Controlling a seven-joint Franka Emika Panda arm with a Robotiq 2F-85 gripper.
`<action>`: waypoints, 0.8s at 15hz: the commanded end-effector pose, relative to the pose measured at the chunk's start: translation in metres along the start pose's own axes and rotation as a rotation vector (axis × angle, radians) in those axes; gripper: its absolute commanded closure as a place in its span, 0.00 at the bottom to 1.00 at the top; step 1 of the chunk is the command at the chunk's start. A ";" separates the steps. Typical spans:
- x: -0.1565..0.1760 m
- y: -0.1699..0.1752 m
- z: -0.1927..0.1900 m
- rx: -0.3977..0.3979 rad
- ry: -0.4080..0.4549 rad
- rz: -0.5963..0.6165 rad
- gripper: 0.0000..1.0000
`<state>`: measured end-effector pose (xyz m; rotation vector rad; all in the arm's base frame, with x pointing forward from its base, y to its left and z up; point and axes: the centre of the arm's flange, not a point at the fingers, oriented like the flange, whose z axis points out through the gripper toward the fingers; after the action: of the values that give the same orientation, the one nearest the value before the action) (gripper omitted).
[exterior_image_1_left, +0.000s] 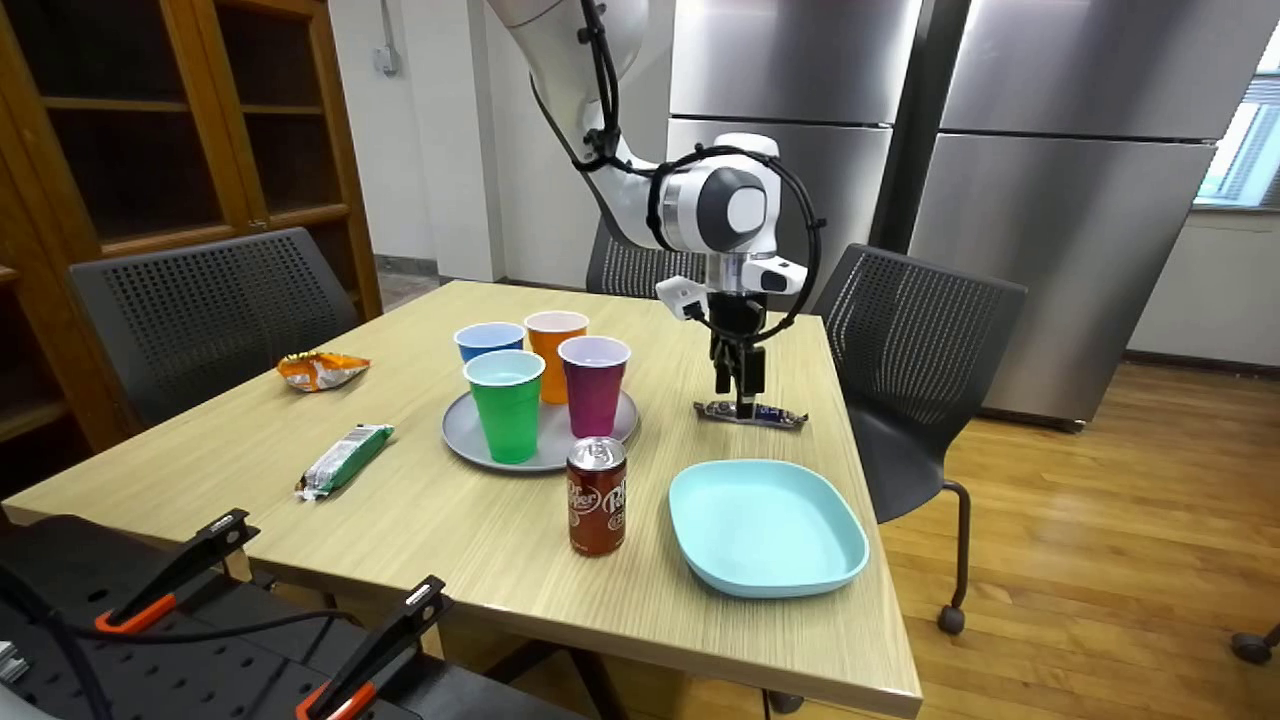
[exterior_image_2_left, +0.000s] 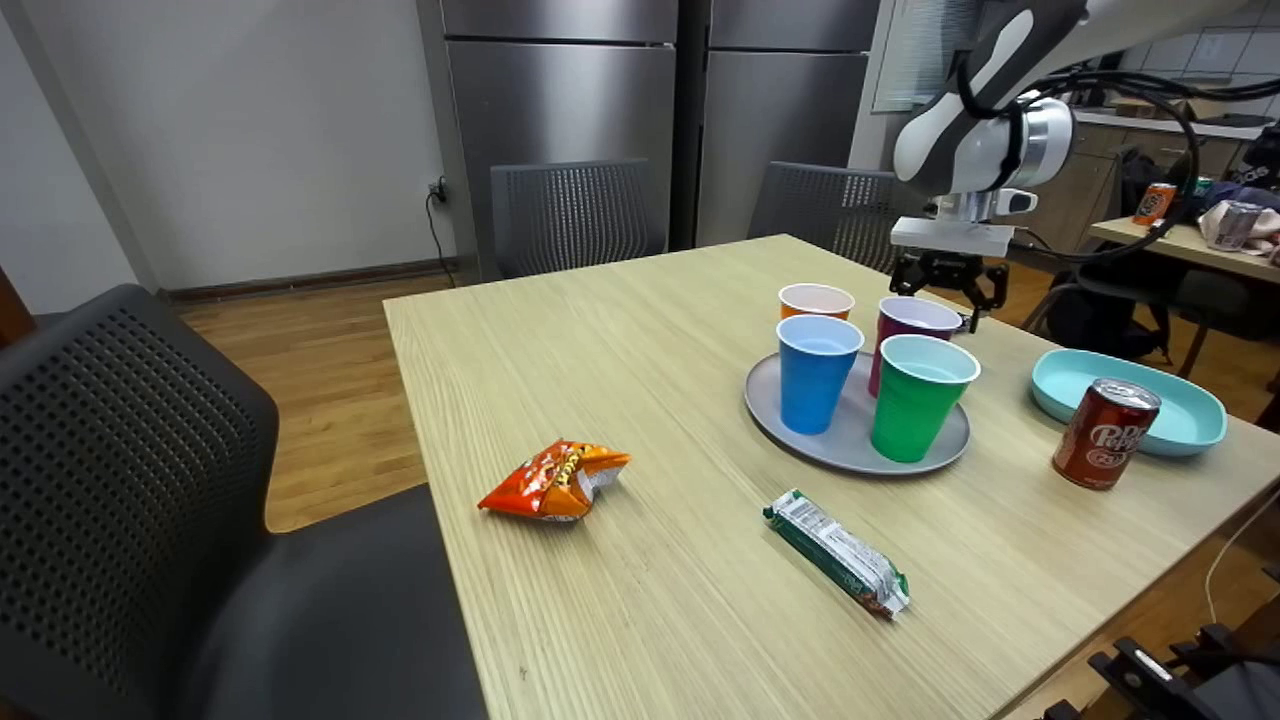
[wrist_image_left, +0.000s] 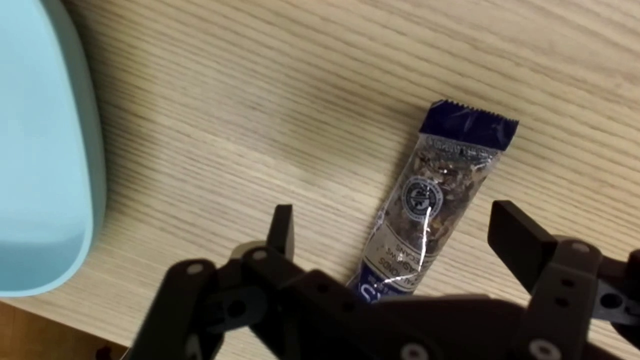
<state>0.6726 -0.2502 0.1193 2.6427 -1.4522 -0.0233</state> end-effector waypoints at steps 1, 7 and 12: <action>0.013 -0.008 0.001 -0.010 -0.019 0.036 0.00; 0.013 -0.008 0.004 -0.017 -0.022 0.037 0.28; 0.012 -0.009 0.002 -0.014 -0.018 0.034 0.56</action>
<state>0.6770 -0.2538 0.1130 2.6286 -1.4675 -0.0376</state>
